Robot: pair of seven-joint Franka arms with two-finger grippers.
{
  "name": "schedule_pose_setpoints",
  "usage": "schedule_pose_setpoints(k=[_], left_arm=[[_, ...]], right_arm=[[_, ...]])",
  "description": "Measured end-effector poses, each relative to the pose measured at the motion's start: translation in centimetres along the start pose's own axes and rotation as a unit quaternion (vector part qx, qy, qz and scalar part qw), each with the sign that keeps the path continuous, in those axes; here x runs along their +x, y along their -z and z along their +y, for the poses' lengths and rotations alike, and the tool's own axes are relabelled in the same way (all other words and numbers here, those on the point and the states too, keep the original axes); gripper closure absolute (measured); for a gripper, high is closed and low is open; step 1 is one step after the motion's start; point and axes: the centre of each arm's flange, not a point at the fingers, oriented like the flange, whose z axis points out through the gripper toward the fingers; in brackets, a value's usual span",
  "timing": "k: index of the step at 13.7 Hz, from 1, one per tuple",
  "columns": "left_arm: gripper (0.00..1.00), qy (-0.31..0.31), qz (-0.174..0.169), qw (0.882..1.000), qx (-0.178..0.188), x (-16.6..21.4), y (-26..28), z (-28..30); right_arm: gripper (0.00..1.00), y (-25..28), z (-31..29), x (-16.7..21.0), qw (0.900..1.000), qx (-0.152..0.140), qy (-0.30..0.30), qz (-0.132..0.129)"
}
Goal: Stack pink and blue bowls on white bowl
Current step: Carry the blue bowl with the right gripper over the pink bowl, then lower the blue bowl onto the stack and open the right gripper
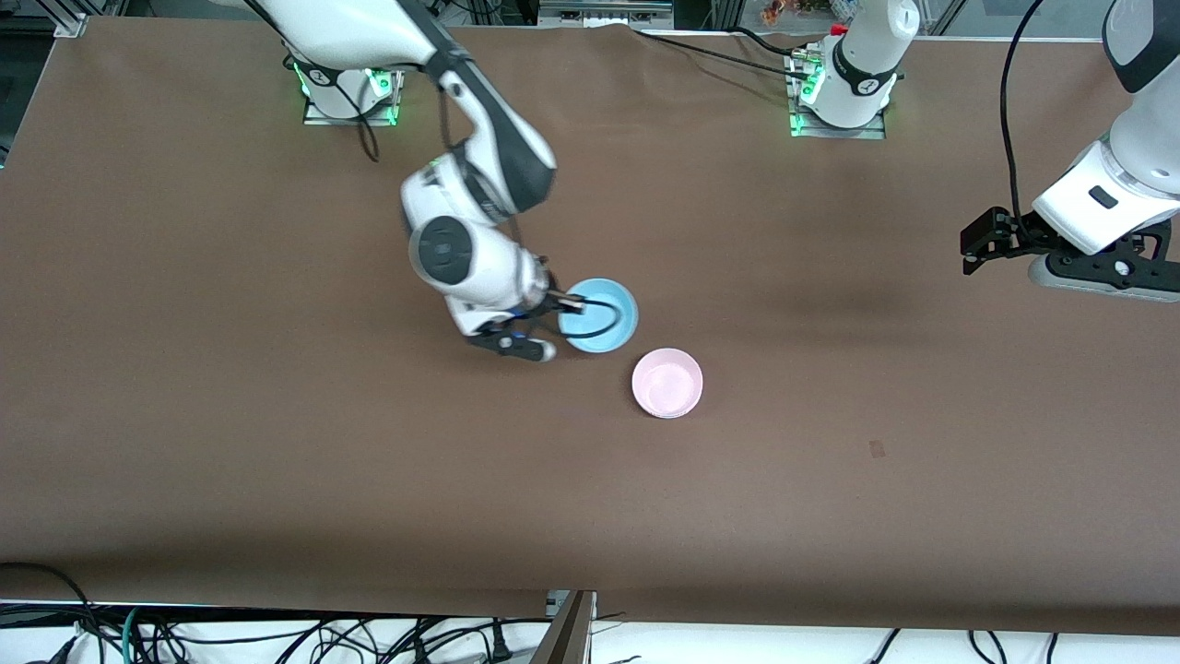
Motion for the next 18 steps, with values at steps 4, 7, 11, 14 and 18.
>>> schedule_pose_setpoints(k=[4, 7, 11, 14, 18], left_arm=[[0.00, 0.000, 0.002, 1.000, 0.000, 0.0, 0.2, 0.0], [0.00, 0.000, 0.002, 1.000, 0.000, 0.1, 0.2, 0.0], [0.00, 0.000, 0.002, 1.000, 0.000, 0.1, 0.2, 0.0], [0.00, 0.000, 0.002, 1.000, 0.000, 0.1, 0.2, 0.0], [0.00, -0.001, 0.002, 1.000, 0.000, 0.1, 0.2, 0.0]], right_arm=[[0.98, -1.9, -3.0, -0.2, 0.997, 0.053, -0.014, 0.054], [0.98, -0.1, -4.0, 1.5, 0.993, 0.083, -0.031, 0.079], [0.98, -4.2, -4.4, 2.9, 0.988, 0.108, -0.033, 0.108], [0.98, -5.6, -4.7, 2.9, 0.987, 0.113, -0.032, 0.112], [0.98, -6.4, -5.1, 2.0, 0.988, 0.111, -0.029, 0.107]])
